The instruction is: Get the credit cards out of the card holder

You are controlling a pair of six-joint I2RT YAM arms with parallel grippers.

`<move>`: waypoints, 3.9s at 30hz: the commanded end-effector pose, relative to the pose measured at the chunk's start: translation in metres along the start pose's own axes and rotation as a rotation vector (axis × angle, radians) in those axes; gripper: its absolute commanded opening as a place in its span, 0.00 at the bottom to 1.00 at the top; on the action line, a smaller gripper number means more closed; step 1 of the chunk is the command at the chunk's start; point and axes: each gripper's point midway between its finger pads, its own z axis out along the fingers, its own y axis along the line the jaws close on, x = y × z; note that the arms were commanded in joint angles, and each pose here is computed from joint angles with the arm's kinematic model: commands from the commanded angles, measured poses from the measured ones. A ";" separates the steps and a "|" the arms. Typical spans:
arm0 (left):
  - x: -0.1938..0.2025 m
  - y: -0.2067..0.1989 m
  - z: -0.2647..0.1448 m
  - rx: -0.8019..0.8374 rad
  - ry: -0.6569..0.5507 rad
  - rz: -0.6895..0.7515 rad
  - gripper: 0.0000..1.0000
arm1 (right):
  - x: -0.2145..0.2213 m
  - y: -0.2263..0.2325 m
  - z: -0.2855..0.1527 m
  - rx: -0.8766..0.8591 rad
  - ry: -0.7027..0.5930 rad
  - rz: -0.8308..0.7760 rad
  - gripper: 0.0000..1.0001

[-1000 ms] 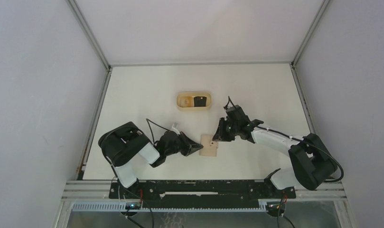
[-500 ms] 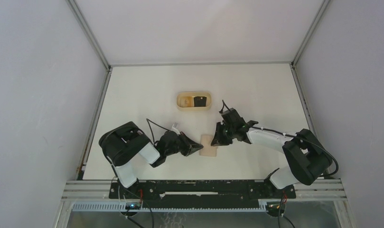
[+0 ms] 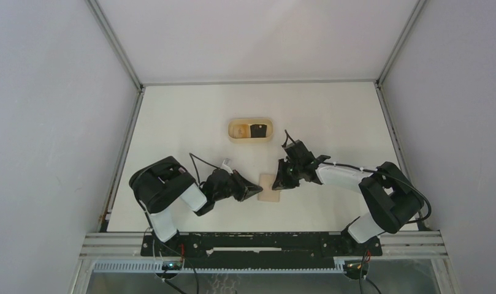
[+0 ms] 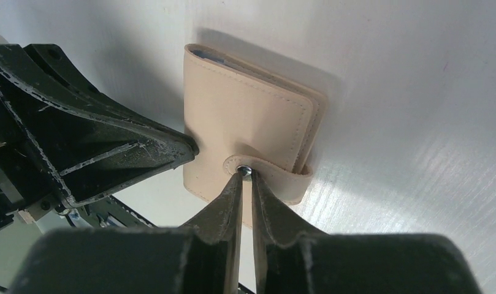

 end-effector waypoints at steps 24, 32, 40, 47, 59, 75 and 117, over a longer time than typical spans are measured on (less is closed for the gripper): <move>0.001 0.006 0.003 -0.004 0.008 -0.018 0.00 | 0.005 -0.008 0.025 -0.025 0.104 0.127 0.12; 0.002 0.006 0.005 0.017 0.014 -0.035 0.00 | 0.012 -0.022 0.023 0.076 0.175 0.184 0.24; 0.003 0.003 0.004 0.040 0.017 -0.035 0.00 | 0.016 -0.032 0.028 0.224 0.237 0.189 0.26; 0.002 0.002 -0.001 0.064 0.012 -0.033 0.00 | 0.032 -0.053 0.037 0.378 0.298 0.176 0.19; 0.000 -0.003 -0.008 0.122 0.008 -0.047 0.00 | 0.034 -0.067 0.038 0.588 0.310 0.034 0.18; -0.063 -0.074 -0.044 -0.082 -0.269 0.458 0.19 | -0.113 0.058 -0.080 0.066 -0.309 -0.125 0.68; -0.217 -0.118 -0.219 -0.181 -0.837 0.758 1.00 | -0.161 -0.014 -0.204 0.085 -0.891 0.015 1.00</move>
